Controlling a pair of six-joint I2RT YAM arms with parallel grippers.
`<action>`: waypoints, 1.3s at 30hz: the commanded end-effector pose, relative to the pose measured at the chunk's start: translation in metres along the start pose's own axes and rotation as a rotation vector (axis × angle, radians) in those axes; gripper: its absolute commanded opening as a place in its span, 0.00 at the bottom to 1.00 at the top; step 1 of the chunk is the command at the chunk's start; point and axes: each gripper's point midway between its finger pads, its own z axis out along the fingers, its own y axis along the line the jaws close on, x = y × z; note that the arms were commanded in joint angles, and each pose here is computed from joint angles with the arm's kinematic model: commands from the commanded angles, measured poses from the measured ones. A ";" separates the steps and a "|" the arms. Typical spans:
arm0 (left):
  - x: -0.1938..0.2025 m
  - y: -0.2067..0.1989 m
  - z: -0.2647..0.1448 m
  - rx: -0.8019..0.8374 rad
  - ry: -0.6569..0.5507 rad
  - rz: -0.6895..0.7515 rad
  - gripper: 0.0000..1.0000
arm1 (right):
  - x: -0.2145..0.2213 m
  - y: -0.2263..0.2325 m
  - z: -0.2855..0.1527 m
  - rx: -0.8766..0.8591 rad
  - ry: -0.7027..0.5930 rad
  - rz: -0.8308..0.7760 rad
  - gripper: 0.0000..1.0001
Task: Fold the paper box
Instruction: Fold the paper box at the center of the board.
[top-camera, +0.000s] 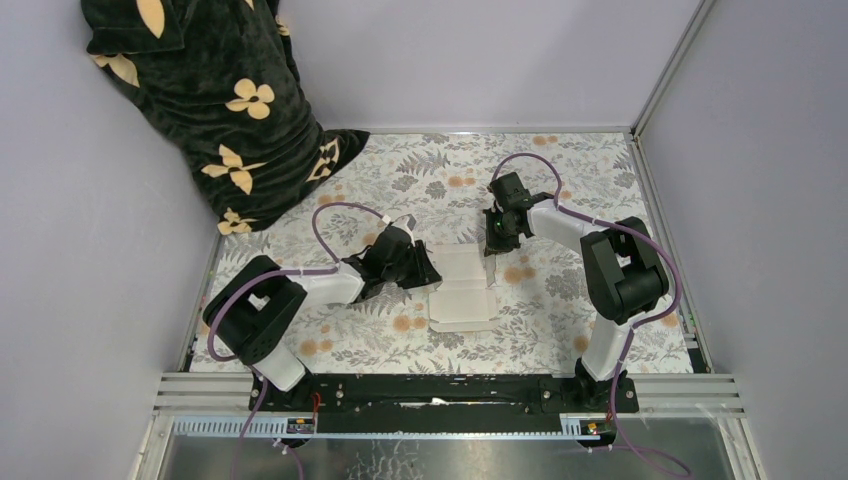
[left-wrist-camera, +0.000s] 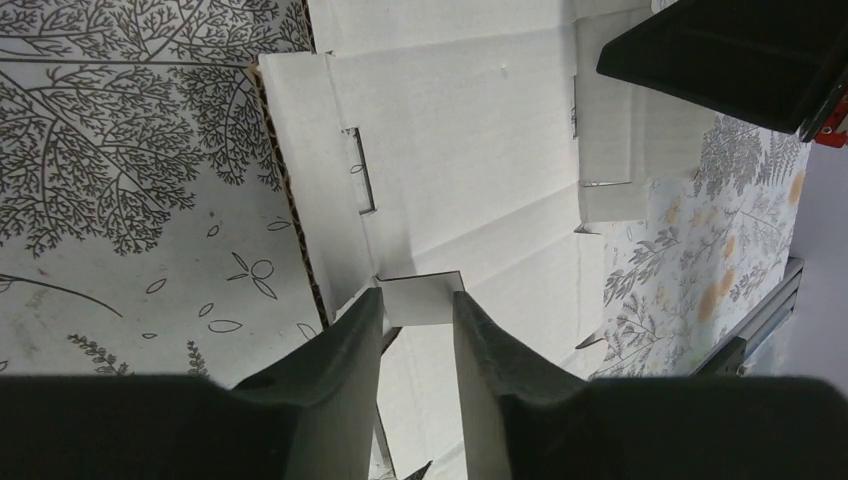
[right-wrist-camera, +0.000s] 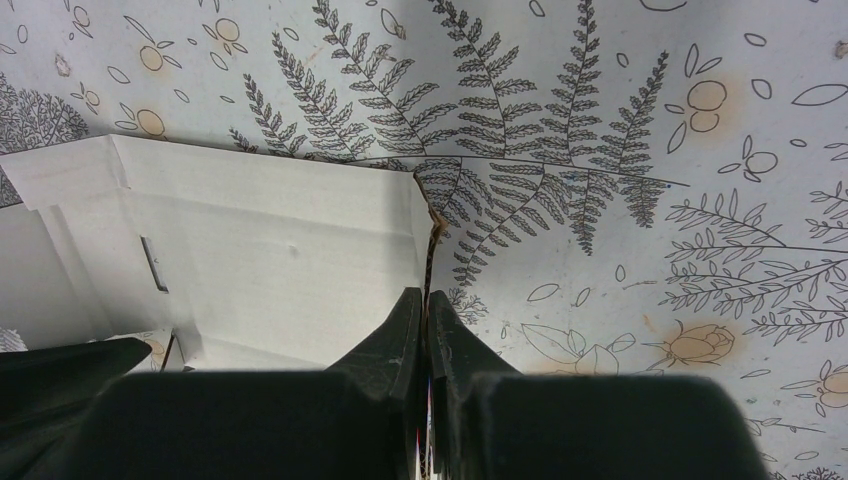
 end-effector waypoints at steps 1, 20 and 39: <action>-0.014 -0.014 0.003 0.044 -0.036 0.013 0.41 | 0.005 -0.001 -0.002 0.008 0.021 -0.026 0.08; -0.017 -0.022 0.007 0.062 -0.027 0.019 0.44 | 0.008 0.000 0.003 -0.001 0.032 -0.022 0.07; -0.006 -0.032 0.007 0.066 -0.003 0.037 0.44 | 0.010 0.000 0.007 -0.008 0.038 -0.021 0.07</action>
